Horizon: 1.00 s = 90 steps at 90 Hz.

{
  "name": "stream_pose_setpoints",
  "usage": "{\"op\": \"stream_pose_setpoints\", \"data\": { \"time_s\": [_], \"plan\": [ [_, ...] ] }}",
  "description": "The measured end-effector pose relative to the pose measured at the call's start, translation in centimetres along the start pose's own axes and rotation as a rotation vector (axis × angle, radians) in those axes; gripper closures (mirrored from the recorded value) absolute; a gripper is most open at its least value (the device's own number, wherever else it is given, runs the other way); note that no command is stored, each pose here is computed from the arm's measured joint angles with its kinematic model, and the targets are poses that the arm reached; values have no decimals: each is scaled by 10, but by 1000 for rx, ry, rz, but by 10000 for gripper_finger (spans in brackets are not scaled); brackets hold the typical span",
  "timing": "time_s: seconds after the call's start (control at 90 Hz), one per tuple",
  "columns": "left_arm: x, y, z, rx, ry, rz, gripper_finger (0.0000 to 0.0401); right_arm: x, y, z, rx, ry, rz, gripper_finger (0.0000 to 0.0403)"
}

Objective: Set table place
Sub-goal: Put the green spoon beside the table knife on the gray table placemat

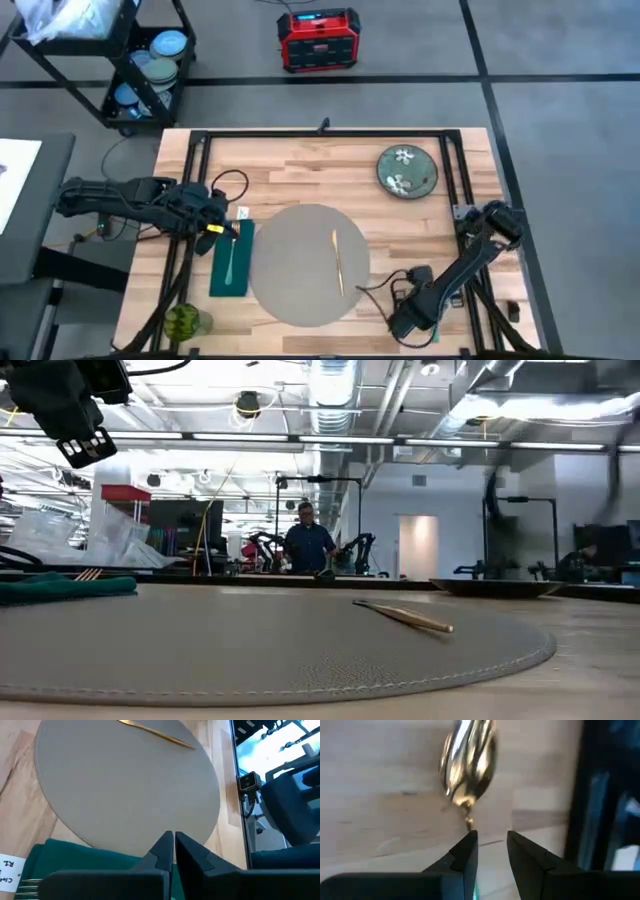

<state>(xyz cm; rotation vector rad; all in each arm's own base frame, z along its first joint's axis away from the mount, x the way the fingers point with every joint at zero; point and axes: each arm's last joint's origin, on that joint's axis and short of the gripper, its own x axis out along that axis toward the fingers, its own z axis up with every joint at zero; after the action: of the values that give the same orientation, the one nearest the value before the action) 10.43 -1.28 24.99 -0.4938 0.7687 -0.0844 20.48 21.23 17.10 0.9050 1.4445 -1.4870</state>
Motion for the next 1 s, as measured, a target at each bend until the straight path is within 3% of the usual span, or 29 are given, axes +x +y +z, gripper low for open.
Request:
{"op": "stream_pose_setpoints", "data": {
  "time_s": [0.144, 0.367, 1.0],
  "plan": [
    [0, 0, 0, -8, 0, 0, 400, 10, -8, 7, -16, 43, 59, 309],
    [0, 0, 0, -38, 0, 0, 400, 16, 5, 10, -5, 74, 161, 309],
    [0, 0, 0, -101, -5, 8, 400, 44, 6, 9, -38, 128, 222, 314]
  ]
}}
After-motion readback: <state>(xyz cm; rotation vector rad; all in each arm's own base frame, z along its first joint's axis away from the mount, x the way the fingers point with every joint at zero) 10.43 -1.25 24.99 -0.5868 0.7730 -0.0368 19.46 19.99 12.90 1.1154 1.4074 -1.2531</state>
